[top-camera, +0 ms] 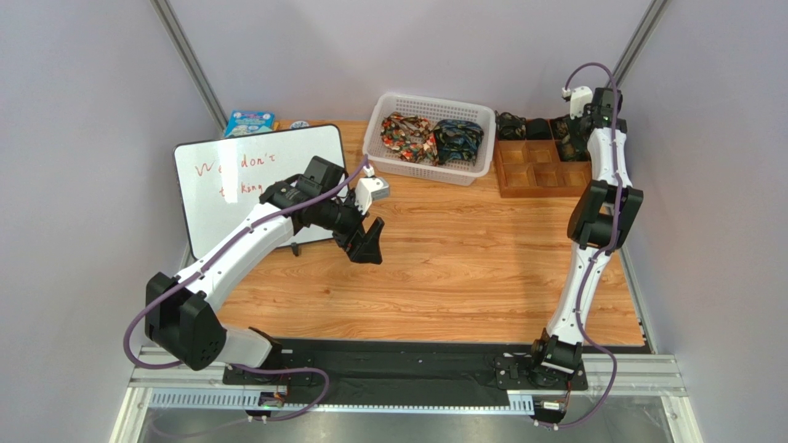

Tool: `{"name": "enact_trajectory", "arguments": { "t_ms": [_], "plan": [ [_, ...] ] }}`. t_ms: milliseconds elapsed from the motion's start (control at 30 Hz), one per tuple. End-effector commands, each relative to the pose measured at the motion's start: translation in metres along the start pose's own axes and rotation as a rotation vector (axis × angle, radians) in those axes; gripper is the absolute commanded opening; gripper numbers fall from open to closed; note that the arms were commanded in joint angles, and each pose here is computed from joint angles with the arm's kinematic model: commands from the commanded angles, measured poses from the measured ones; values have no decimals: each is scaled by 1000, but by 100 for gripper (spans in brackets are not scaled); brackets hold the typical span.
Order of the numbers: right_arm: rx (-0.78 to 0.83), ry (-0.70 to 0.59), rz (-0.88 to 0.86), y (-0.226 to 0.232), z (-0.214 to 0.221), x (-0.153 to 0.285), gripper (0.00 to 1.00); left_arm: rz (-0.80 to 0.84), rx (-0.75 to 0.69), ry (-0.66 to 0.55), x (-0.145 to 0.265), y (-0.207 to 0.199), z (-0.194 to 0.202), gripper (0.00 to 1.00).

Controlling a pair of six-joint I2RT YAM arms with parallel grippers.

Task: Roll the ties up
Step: Place the tie in the storage box.

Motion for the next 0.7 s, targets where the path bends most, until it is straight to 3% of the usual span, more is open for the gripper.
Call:
{"name": "enact_trajectory", "arguments": {
  "t_ms": [0,100,233,467,667],
  "plan": [
    [1,-108,26,5,-12,-15,10,2,6,-44,8,-4,-5,100],
    [8,-101,22,11,-10,-20,16,3,5,-47,9,-5,-5,99],
    [-8,-109,19,17,-11,-23,17,2,12,-43,8,-4,-4,100],
    [-56,-135,21,16,-18,-8,32,3,10,-45,9,-5,-4,99],
    [-81,-198,35,10,-29,2,30,0,8,-56,10,-5,-7,100]
  ]
}}
Point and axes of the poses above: each gripper's point midway between its finger pads, its own x axis back along the fingers, its own y axis along the line the jaws close on, z = x × y, the point moved 10 cm from there along x, back along the fingers, and after that the axes turned 15 degrees about -x, right-handed, at the moved point
